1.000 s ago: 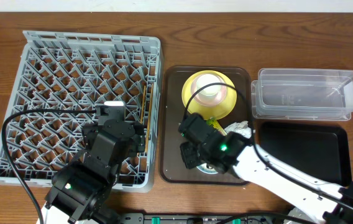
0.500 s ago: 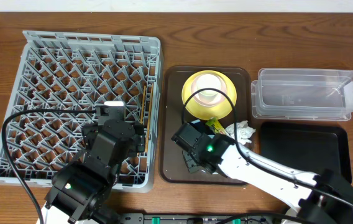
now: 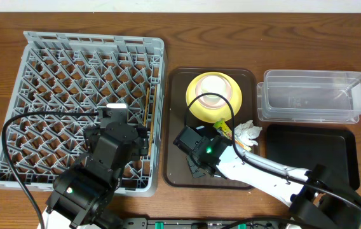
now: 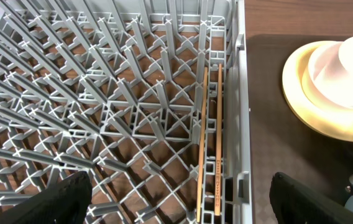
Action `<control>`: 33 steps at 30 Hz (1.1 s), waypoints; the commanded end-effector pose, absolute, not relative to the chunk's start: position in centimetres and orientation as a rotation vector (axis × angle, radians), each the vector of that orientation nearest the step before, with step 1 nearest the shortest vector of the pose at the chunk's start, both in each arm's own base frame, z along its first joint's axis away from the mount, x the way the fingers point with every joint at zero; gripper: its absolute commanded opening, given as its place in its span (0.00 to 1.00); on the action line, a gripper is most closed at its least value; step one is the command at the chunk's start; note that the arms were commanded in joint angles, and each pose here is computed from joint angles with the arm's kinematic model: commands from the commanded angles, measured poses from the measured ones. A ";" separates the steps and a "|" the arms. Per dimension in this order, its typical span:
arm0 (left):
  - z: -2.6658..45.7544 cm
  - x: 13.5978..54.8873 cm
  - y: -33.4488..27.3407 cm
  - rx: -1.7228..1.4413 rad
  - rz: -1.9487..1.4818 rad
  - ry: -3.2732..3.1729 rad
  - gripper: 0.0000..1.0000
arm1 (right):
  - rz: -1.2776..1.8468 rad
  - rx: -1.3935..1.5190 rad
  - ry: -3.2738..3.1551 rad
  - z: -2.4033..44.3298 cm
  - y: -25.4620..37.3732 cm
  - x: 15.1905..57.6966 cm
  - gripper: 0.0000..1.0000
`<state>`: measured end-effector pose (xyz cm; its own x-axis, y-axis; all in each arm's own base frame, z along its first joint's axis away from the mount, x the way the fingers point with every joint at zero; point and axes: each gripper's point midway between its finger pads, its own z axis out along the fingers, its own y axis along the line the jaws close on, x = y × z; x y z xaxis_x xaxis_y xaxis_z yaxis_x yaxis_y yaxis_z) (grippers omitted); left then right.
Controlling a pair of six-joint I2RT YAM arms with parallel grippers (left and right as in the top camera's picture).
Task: Sort waste into correct bins and load items into the dishwasher
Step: 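Grasp the blue bowl rim and lift it right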
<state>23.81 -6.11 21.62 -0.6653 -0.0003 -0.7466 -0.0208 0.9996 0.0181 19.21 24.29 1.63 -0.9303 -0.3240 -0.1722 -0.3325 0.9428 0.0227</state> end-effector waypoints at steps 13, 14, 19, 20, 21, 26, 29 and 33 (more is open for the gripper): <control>21.8 23.8 -6.1 -0.017 0.027 2.296 0.92 | 0.219 -0.519 2.994 3.4 26.1 17.7 0.01; 21.8 23.8 -6.1 -0.017 0.027 2.296 0.92 | 0.215 -0.519 2.982 4.3 26.1 17.9 0.01; 21.8 23.8 -6.1 -0.017 0.027 2.296 0.92 | 0.126 -0.476 2.907 9.7 25.2 19.8 0.01; 21.8 23.8 -6.1 -0.017 0.027 2.296 0.92 | 0.128 -0.465 2.900 10.7 25.0 20.0 0.01; 21.8 23.8 -6.1 -0.017 0.027 2.296 0.92 | 0.139 -0.451 2.894 11.6 24.9 20.3 0.01; 21.8 23.8 -6.1 -0.017 0.027 2.296 0.92 | 0.180 -0.363 2.856 14.7 23.1 22.0 0.01; 21.8 23.8 -6.1 -0.017 0.027 2.296 0.92 | 0.179 -0.255 2.866 15.8 20.5 22.8 0.01; 21.8 23.8 -6.1 -0.017 0.027 2.296 0.92 | 0.254 -0.161 2.873 17.3 17.4 23.7 0.01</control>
